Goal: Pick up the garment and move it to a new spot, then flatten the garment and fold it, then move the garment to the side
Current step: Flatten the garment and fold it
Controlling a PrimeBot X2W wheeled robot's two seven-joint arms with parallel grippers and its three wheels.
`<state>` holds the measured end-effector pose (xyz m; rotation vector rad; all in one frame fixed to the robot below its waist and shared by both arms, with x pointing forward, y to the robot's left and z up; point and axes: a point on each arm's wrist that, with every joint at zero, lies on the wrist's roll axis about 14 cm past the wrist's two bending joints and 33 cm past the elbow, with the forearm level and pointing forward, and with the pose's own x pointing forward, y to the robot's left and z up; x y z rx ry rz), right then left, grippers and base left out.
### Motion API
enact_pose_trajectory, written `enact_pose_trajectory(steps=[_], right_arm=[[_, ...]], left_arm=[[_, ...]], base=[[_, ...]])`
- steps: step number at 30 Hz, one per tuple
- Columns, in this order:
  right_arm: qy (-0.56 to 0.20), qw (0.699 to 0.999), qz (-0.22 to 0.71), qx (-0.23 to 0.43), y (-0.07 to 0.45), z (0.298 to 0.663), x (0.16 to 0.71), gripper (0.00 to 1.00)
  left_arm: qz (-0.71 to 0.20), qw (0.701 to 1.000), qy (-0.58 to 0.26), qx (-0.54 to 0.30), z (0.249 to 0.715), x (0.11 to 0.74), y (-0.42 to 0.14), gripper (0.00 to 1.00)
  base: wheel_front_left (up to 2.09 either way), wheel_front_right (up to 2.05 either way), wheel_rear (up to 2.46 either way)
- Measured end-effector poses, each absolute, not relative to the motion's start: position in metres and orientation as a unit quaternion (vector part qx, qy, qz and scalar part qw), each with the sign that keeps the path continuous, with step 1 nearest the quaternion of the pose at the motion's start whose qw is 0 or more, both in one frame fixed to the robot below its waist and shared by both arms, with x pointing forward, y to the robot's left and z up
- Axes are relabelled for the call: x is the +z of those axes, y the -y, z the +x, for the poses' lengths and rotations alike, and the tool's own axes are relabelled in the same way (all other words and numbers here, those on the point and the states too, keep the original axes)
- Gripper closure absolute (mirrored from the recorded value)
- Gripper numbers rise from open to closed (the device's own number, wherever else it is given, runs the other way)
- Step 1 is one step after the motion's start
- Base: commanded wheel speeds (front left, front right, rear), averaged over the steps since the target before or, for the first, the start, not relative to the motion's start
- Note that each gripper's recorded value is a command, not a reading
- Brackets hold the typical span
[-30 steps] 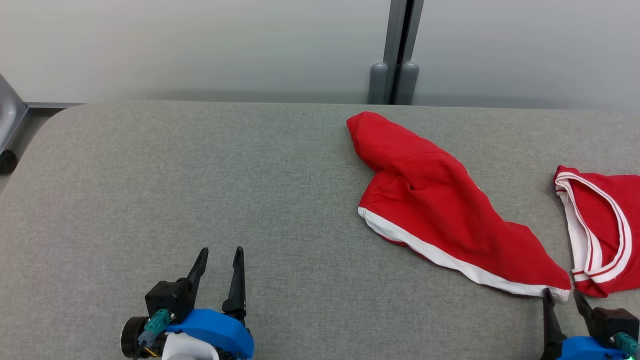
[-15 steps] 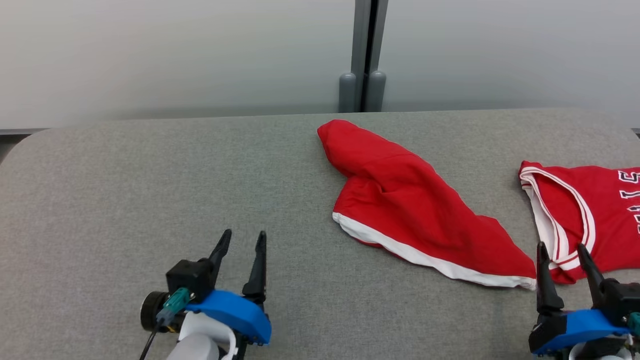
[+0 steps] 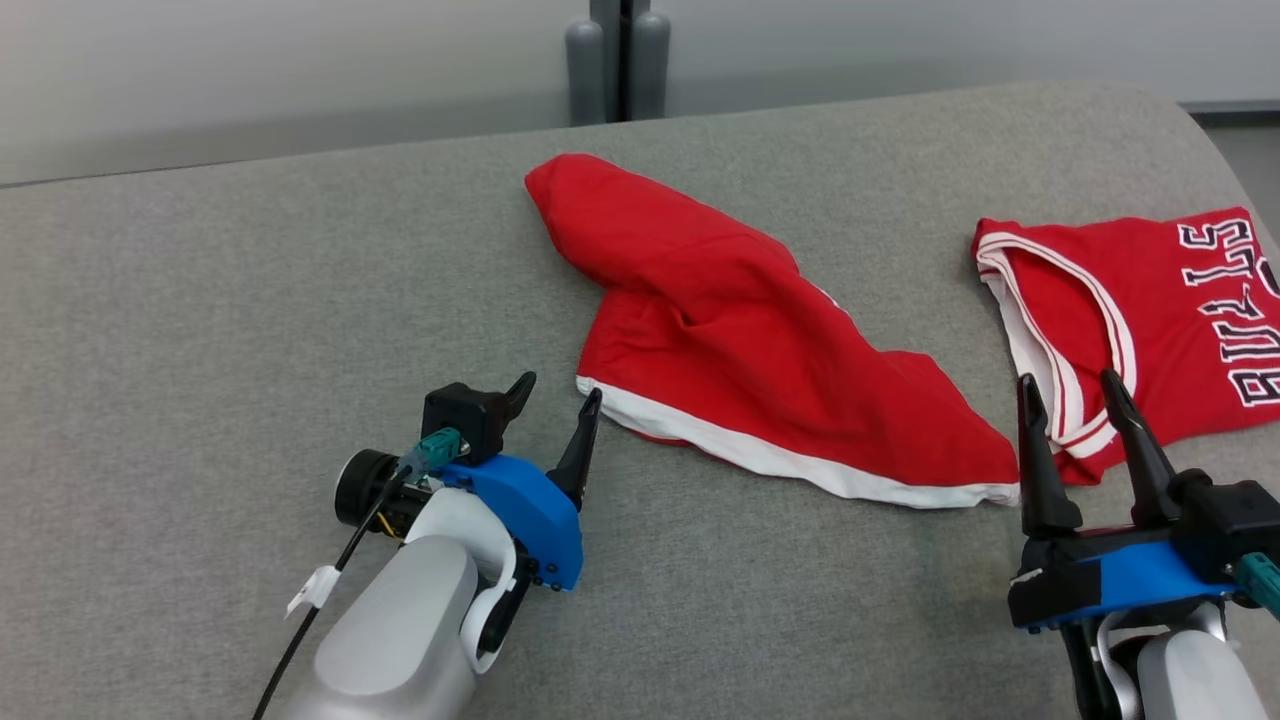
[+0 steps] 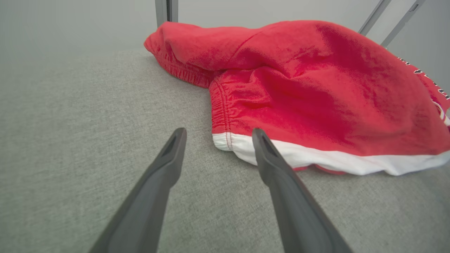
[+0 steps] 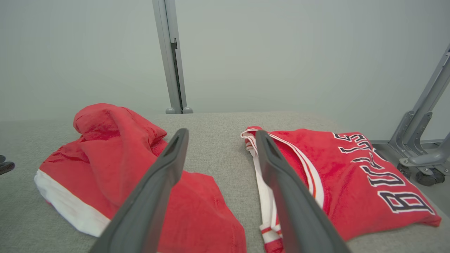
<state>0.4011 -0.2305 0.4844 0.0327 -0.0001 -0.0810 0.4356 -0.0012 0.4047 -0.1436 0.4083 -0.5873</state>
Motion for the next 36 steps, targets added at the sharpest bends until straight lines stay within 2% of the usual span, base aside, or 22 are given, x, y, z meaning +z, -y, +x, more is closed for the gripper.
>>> enact_pose_trajectory(steps=[6, 17, 18, 20, 22, 24, 30, 36], right_arm=[[-0.013, 0.998, 0.013, -0.053, 0.239, 0.401, 0.474, 0.0], [-0.015, 0.997, 0.01, -0.074, 0.253, 0.397, 0.471, 0.0], [-0.015, 0.997, 0.011, -0.074, 0.254, 0.397, 0.471, 0.0], [-0.017, 0.997, 0.011, -0.073, 0.253, 0.397, 0.47, 0.0], [-0.016, 0.997, 0.012, -0.072, 0.252, 0.397, 0.47, 0.0], [-0.014, 0.997, 0.012, -0.072, 0.253, 0.397, 0.471, 0.0], [-0.004, 0.997, 0.014, -0.073, 0.253, 0.399, 0.477, 0.0], [0.005, 0.998, 0.019, -0.057, 0.241, 0.405, 0.481, 0.0]], left_arm=[[-0.064, 0.919, -0.246, -0.301, 0.445, 0.374, 0.014, 0.0], [-0.061, 0.913, -0.258, -0.31, 0.452, 0.361, 0.025, 0.0], [-0.062, 0.912, -0.258, -0.313, 0.451, 0.361, 0.027, 0.12], [-0.059, 0.909, -0.263, -0.319, 0.449, 0.359, 0.031, 0.46], [-0.058, 0.908, -0.263, -0.32, 0.451, 0.359, 0.032, 0.7], [-0.057, 0.909, -0.26, -0.321, 0.451, 0.36, 0.033, 1.0], [-0.06, 0.92, -0.236, -0.306, 0.457, 0.372, 0.023, 1.0], [-0.067, 0.944, -0.203, -0.253, 0.465, 0.392, -0.015, 1.0]], base=[[0.0, 0.0, 0.0], [0.0, 0.0, 0.0], [0.0, 0.0, 0.0], [0.0, 0.0, 0.0], [0.0, 0.0, 0.0], [0.0, 0.0, 0.0], [0.0, 0.0, 0.0], [0.0, 0.0, 0.0]])
